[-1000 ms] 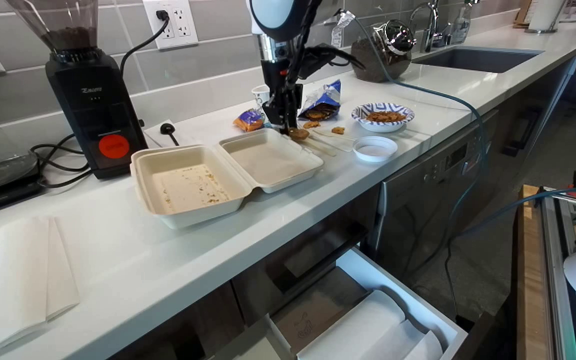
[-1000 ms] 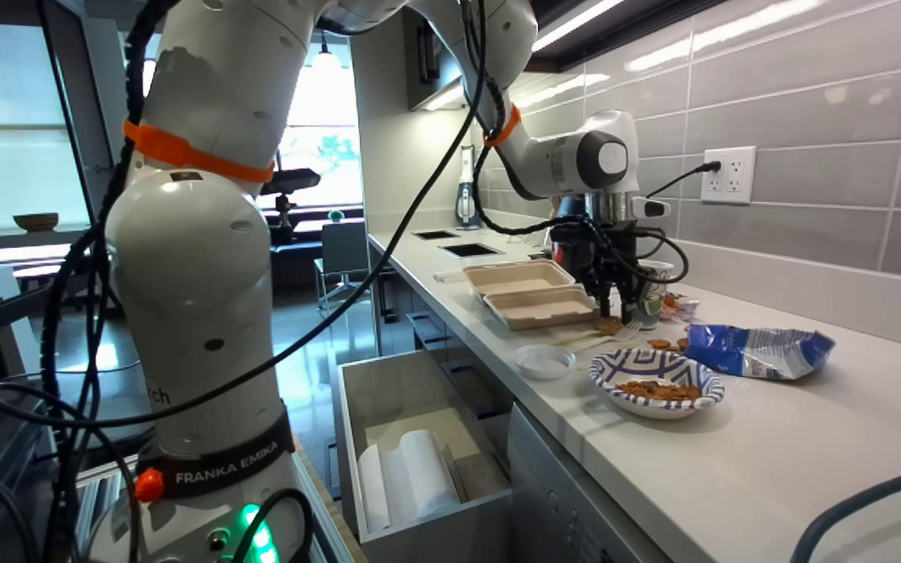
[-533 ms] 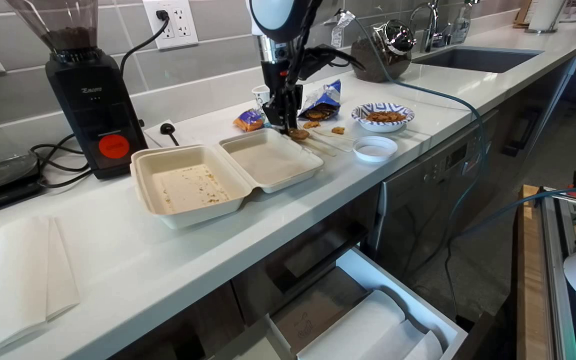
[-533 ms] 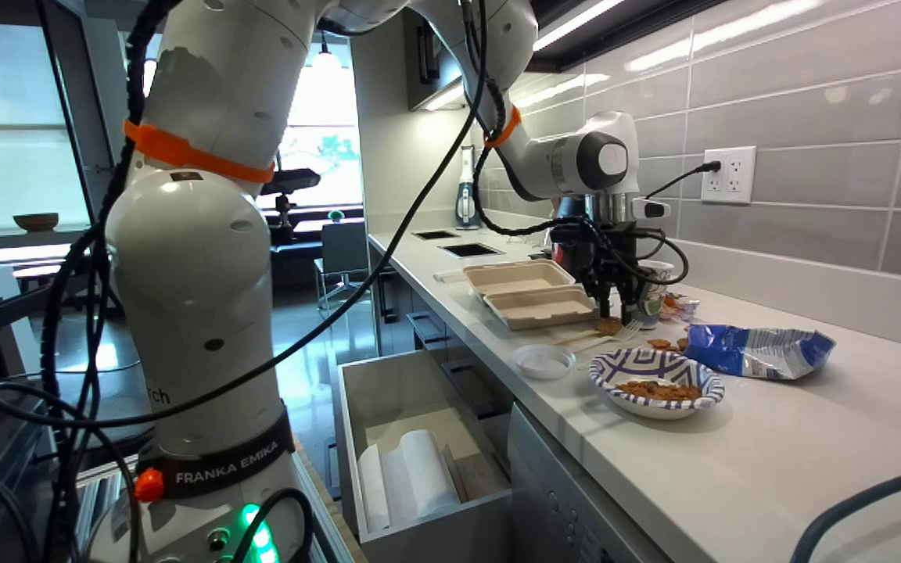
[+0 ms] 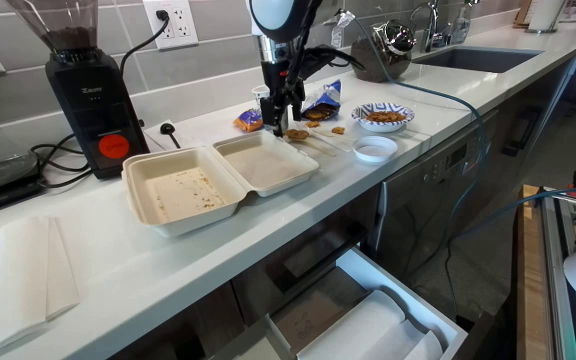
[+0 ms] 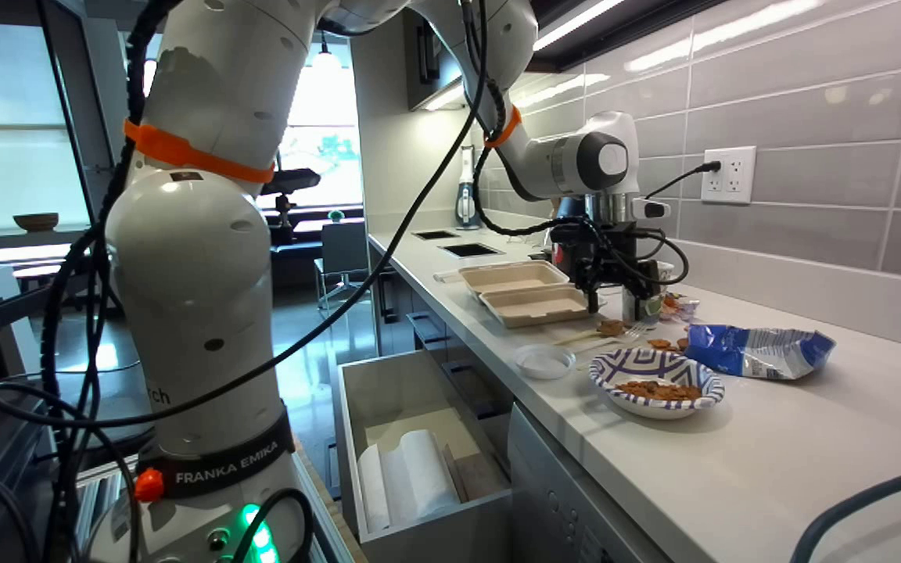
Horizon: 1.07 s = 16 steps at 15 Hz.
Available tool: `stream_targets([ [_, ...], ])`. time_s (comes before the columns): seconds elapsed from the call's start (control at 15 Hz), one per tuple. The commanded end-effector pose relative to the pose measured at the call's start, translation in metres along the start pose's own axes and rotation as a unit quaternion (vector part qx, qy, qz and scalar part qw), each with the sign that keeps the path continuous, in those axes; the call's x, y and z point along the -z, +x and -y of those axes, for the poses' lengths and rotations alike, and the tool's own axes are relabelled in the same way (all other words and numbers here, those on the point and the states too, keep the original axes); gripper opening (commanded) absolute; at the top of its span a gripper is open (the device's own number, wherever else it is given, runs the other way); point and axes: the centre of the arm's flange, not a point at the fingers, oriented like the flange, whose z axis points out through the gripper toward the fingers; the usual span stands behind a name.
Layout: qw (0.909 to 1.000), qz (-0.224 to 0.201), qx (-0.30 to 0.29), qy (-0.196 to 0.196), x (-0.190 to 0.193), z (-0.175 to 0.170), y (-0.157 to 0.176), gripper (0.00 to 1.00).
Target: Move the cookie on the counter to the slightly to the left
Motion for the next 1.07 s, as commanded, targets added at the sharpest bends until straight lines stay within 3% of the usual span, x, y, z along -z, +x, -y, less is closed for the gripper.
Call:
stream_targets([
  [0.0, 0.9999, 0.012, 0.002, -0.005, 0.002, 0.001, 0.003, 1.0],
  [1.0, 0.9984, 0.045, -0.033, 0.002, 0.015, -0.007, -0.02, 1.0],
])
